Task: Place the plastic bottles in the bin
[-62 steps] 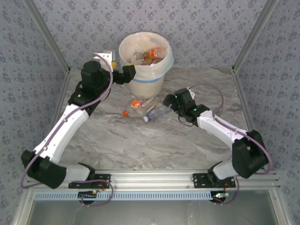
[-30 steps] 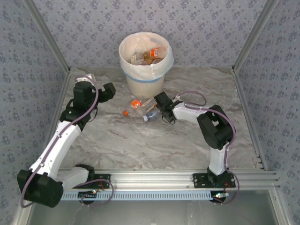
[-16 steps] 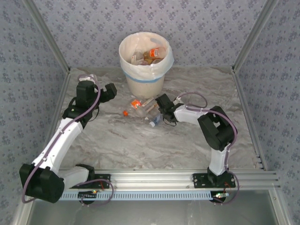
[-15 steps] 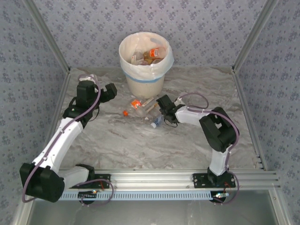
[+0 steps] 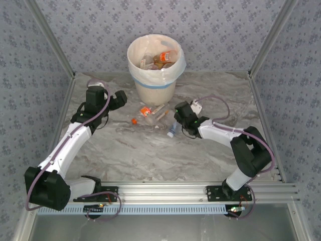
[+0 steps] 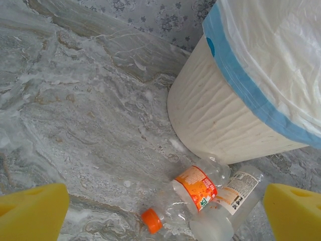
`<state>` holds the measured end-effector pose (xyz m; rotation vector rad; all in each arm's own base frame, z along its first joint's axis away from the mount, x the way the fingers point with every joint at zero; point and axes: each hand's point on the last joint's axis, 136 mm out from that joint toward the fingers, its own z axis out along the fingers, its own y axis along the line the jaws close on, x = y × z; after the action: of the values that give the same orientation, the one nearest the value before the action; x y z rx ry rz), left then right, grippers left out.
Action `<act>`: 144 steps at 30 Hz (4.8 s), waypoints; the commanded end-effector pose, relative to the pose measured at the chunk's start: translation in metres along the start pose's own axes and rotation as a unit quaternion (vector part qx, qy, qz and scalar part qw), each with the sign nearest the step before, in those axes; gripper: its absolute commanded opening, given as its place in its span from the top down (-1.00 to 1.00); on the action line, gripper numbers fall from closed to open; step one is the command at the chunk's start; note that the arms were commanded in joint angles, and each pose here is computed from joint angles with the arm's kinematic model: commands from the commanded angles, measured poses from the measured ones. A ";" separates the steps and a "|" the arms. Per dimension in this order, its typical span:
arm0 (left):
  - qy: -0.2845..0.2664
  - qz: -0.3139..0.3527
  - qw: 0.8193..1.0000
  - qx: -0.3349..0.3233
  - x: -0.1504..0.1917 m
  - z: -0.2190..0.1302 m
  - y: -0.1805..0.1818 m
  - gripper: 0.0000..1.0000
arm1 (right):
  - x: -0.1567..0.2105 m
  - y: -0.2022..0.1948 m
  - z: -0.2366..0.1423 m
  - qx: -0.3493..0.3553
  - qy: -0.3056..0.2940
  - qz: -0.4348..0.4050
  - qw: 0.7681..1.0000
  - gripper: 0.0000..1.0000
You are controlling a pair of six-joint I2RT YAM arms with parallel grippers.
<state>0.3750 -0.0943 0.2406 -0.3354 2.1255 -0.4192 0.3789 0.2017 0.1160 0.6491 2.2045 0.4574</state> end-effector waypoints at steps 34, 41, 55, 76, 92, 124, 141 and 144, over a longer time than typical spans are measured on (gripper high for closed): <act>0.038 -0.024 0.999 -0.008 0.019 0.008 0.008 -0.99 | -0.240 0.188 -0.107 -0.288 -0.148 -0.119 0.939 0.33; 0.039 -0.027 0.999 -0.005 0.017 0.008 0.007 -0.99 | -0.271 0.222 -0.102 -0.314 -0.162 -0.133 0.926 0.33; 0.035 -0.024 0.999 -0.013 0.019 -0.005 0.013 -0.99 | -0.294 0.229 -0.053 -0.204 -0.201 -0.274 0.918 0.31; 0.043 -0.031 0.998 -0.020 0.027 -0.002 0.019 -0.99 | -0.302 0.274 -0.098 -0.279 -0.223 -0.255 0.899 0.30; 0.063 -0.033 0.997 -0.012 0.035 0.011 0.016 -0.99 | -0.272 0.261 0.005 -0.189 -0.230 -0.346 0.890 -0.30; 0.197 0.145 0.967 0.066 0.132 0.136 -0.032 -0.82 | -0.213 0.107 -0.164 -0.130 -0.220 -0.245 0.935 -1.00; 0.263 0.223 0.938 0.029 0.181 0.167 -0.031 -0.65 | -0.203 0.056 -0.176 -0.086 -0.223 -0.218 0.946 -1.00; 0.262 0.222 0.939 0.025 0.183 0.163 -0.028 -0.49 | -0.202 0.056 -0.173 -0.085 -0.220 -0.216 0.948 -1.00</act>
<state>0.4180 -0.2237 0.0344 0.3070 2.6014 -0.3654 0.3769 0.1162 0.3671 0.0956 1.8063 0.2425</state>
